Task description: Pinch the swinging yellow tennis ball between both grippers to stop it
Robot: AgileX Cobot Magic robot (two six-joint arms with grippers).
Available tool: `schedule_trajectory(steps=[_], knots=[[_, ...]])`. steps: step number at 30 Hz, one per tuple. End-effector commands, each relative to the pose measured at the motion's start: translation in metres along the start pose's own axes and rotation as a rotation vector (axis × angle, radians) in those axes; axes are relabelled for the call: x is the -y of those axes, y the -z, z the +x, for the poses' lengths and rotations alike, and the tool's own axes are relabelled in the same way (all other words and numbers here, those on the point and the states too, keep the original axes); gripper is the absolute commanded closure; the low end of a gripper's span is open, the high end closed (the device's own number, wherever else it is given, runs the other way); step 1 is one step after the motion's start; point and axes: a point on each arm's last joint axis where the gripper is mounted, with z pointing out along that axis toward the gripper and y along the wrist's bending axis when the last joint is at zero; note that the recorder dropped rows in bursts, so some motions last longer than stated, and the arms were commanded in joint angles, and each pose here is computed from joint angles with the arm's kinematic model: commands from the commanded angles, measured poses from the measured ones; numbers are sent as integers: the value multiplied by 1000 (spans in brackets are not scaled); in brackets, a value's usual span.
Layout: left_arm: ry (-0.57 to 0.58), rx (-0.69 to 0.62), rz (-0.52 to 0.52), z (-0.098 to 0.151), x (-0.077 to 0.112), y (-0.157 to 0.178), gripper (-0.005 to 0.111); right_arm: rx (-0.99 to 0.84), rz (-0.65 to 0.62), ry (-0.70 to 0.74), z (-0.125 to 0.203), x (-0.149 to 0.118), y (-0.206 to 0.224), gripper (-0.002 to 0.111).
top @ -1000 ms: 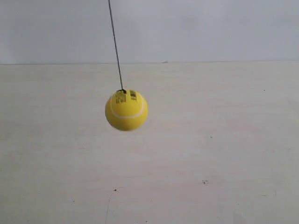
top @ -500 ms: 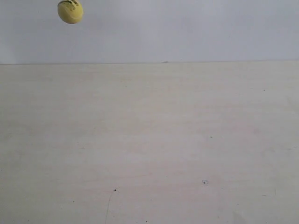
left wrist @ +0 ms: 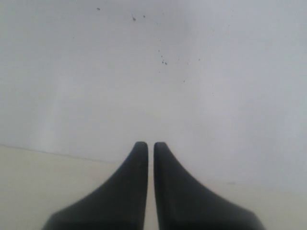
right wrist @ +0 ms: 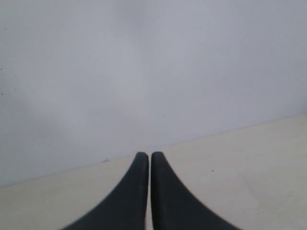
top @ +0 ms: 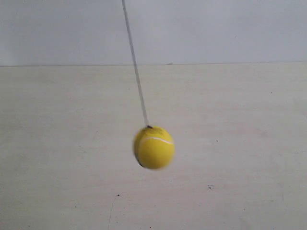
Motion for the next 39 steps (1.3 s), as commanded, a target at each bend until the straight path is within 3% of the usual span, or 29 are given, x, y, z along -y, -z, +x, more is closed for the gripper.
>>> schedule_trajectory(steps=[1, 5, 7, 9, 14, 18, 22, 26, 28, 32, 39], knots=[[28, 90, 12, -7, 1, 0, 102, 78, -10, -37, -7, -1, 1, 108], [28, 230, 30, -20, 2, 3, 102, 172, -27, -64, -16, -2, 2, 108], [51, 337, 49, -29, 3, 5, 102, 257, -53, -147, -23, -3, 3, 108], [-5, 392, 73, -36, 7, 7, 102, 368, -89, -177, -33, -5, 7, 108], [-206, 524, 211, -65, 28, 12, 102, 588, -225, 12, -50, -20, 18, 108], [-212, 545, 241, -109, 41, -4, 102, 559, -222, 12, -84, -30, 5, 108], [-214, 435, 222, -139, 48, -48, 102, 413, -175, 57, -110, -39, -39, 108], [-183, 157, 175, -132, 46, -97, 102, 167, -106, 164, -101, -37, -83, 108], [-162, 57, 183, -117, 45, -117, 102, 73, -84, 195, -88, -33, -101, 108], [-247, -123, 262, -82, 46, -146, 102, -116, -66, 290, -54, -24, -131, 108], [-352, -352, 388, -32, 45, -171, 102, -325, -141, 391, 1, -16, -166, 108]])
